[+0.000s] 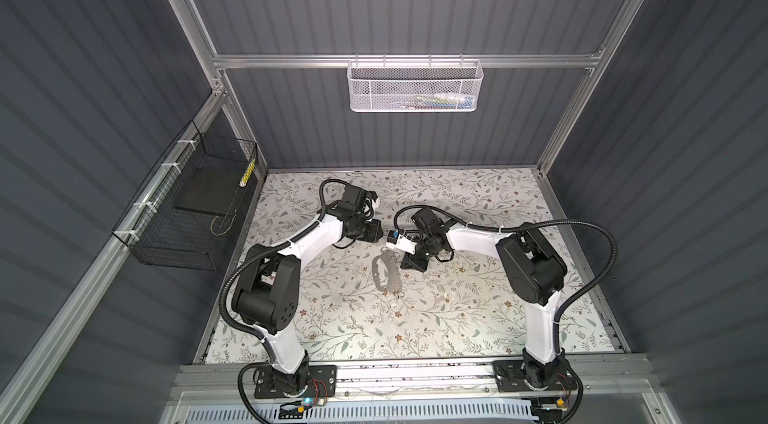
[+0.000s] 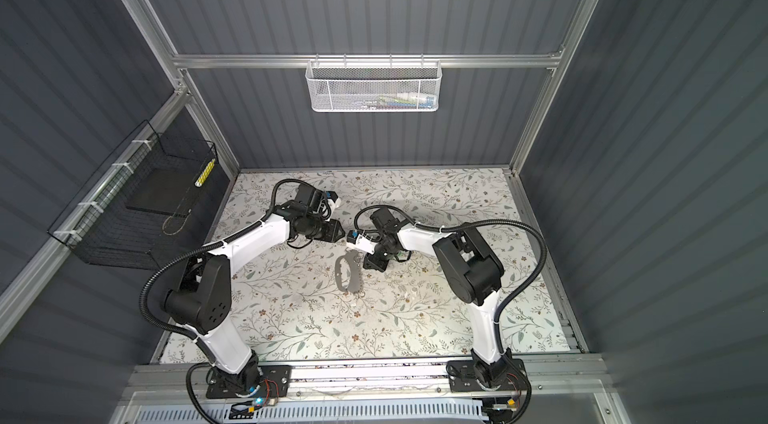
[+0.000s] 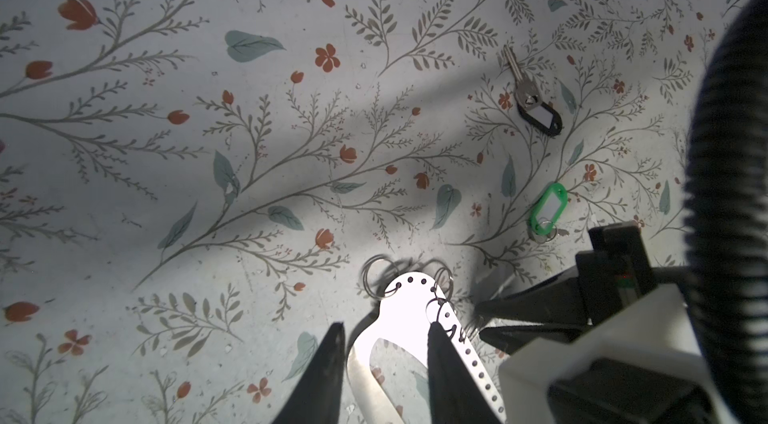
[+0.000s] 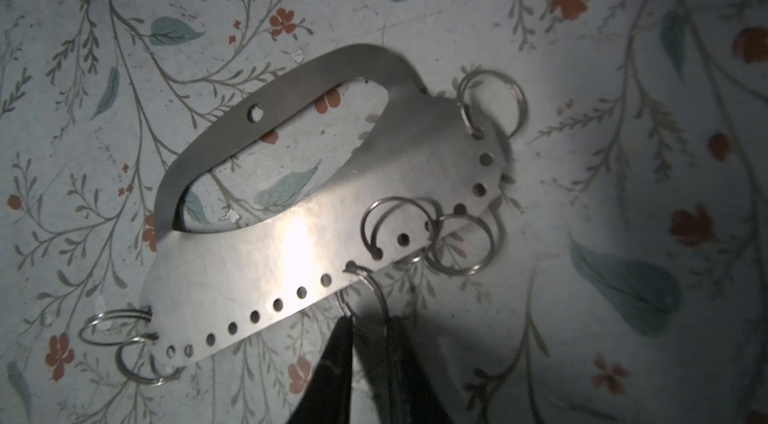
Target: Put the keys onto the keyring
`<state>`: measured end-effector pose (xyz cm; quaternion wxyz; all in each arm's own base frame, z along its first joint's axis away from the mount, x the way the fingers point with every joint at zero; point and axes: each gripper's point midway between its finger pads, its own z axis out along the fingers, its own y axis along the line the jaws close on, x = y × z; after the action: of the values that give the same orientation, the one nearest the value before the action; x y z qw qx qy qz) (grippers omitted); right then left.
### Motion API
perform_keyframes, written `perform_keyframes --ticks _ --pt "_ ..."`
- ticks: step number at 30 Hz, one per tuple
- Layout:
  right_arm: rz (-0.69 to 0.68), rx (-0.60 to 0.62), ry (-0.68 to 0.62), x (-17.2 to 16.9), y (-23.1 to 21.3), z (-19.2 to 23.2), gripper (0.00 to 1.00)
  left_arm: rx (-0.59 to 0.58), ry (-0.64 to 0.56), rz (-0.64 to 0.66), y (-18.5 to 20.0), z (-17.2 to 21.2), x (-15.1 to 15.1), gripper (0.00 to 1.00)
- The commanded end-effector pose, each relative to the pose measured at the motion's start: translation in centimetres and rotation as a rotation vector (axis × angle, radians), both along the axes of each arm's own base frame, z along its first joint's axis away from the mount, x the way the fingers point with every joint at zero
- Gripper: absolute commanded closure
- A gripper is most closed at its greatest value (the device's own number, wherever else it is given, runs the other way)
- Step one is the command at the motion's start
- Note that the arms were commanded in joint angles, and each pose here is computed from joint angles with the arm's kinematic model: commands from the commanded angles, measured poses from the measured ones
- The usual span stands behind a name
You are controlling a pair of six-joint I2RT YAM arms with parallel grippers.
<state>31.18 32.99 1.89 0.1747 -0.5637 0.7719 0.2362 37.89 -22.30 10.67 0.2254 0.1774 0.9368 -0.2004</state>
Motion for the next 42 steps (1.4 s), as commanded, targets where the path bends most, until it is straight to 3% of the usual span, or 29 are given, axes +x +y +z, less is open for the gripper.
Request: perform_keyframes --ticks 1,17,26,33,42 --pt "0.013 -0.025 0.010 0.0 0.1 -0.9 0.78 0.002 -0.014 -0.023 -0.1 0.3 -0.2 0.65" --pt "0.031 -0.046 -0.004 0.5 0.2 -0.7 0.64 0.002 0.005 -0.017 0.0 -0.4 -0.4 0.65" --pt "0.001 0.092 -0.146 0.4 -0.3 2.4 0.62 -0.093 0.126 0.038 -0.4 -1.9 -3.7 0.66" --pt "-0.008 0.080 -0.154 0.6 -0.4 2.3 0.63 -0.156 0.211 0.041 -0.9 -2.7 -6.0 0.71" --pt "-0.016 0.087 -0.188 0.8 -0.8 2.2 0.63 -0.138 0.263 -0.036 -2.4 -4.1 -8.0 0.74"
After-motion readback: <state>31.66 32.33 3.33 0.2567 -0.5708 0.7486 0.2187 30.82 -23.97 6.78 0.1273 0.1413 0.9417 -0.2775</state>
